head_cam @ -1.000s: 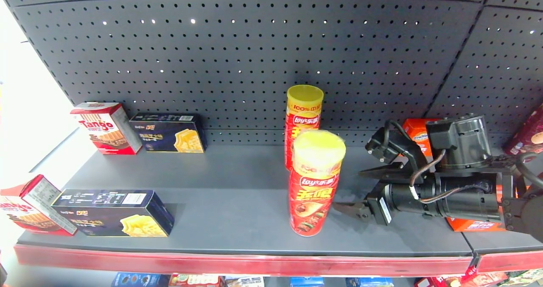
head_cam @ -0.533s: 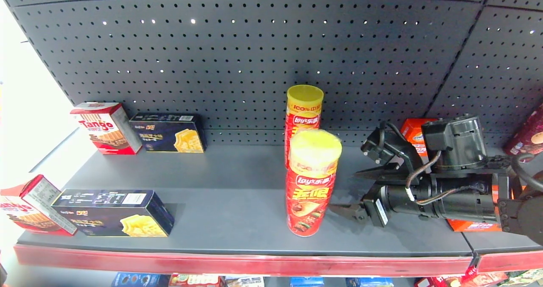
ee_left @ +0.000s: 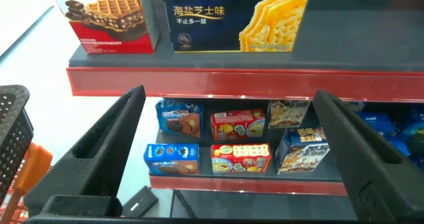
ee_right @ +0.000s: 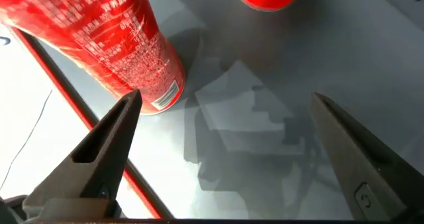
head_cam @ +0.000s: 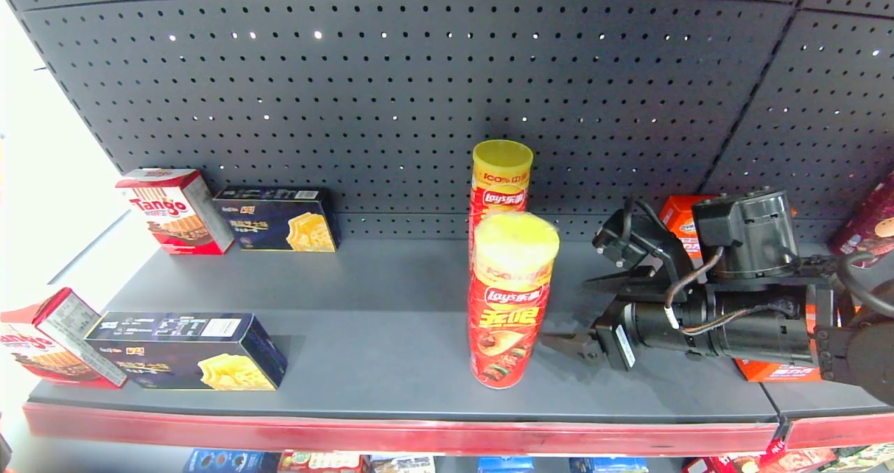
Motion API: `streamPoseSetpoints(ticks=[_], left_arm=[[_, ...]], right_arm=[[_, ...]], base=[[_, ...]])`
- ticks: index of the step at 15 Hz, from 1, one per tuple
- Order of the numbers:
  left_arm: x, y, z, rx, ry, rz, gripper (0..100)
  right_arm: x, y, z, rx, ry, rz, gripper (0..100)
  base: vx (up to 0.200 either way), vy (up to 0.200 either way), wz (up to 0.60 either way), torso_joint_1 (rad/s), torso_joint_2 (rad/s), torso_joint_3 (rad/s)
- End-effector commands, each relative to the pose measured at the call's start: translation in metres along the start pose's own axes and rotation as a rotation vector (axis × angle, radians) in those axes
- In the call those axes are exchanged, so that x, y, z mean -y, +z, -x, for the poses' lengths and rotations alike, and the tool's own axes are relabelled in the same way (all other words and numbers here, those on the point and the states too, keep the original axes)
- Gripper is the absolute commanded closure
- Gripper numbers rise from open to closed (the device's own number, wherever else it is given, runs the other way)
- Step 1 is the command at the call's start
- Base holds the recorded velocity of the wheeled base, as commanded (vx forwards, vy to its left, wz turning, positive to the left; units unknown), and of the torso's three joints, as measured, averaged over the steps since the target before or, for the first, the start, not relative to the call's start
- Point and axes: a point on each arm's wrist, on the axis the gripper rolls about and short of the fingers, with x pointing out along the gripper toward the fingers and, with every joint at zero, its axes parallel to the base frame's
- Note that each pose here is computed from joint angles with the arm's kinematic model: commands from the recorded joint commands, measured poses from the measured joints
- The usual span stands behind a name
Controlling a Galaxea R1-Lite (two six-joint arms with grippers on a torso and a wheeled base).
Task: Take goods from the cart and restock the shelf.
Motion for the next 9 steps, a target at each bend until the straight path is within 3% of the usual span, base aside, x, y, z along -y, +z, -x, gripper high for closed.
streamPoseSetpoints(ticks=[1, 3, 6, 9], left_arm=[[0.0, 0.0, 0.0, -0.001, 0.001, 0.0, 0], [0.0, 0.0, 0.0, -0.001, 0.0, 0.0, 0], [0.0, 0.0, 0.0, -0.001, 0.0, 0.0, 0], [0.0, 0.0, 0.0, -0.001, 0.0, -0.002, 0]], right_arm=[[0.002, 0.0, 0.003, 0.006, -0.01, -0.004, 0], [0.014, 0.003, 0.022, 0.044, -0.067, -0.02, 0], [0.035, -0.003, 0.09, 0.138, -0.244, -0.063, 0], [0.029, -0.031, 0.164, 0.221, -0.455, -0.103, 0]], base=[[0.0, 0.0, 0.0, 0.0, 0.0, 0.0], [0.0, 0.0, 0.0, 0.0, 0.0, 0.0], [0.0, 0.0, 0.0, 0.0, 0.0, 0.0], [0.0, 0.0, 0.0, 0.0, 0.0, 0.0]])
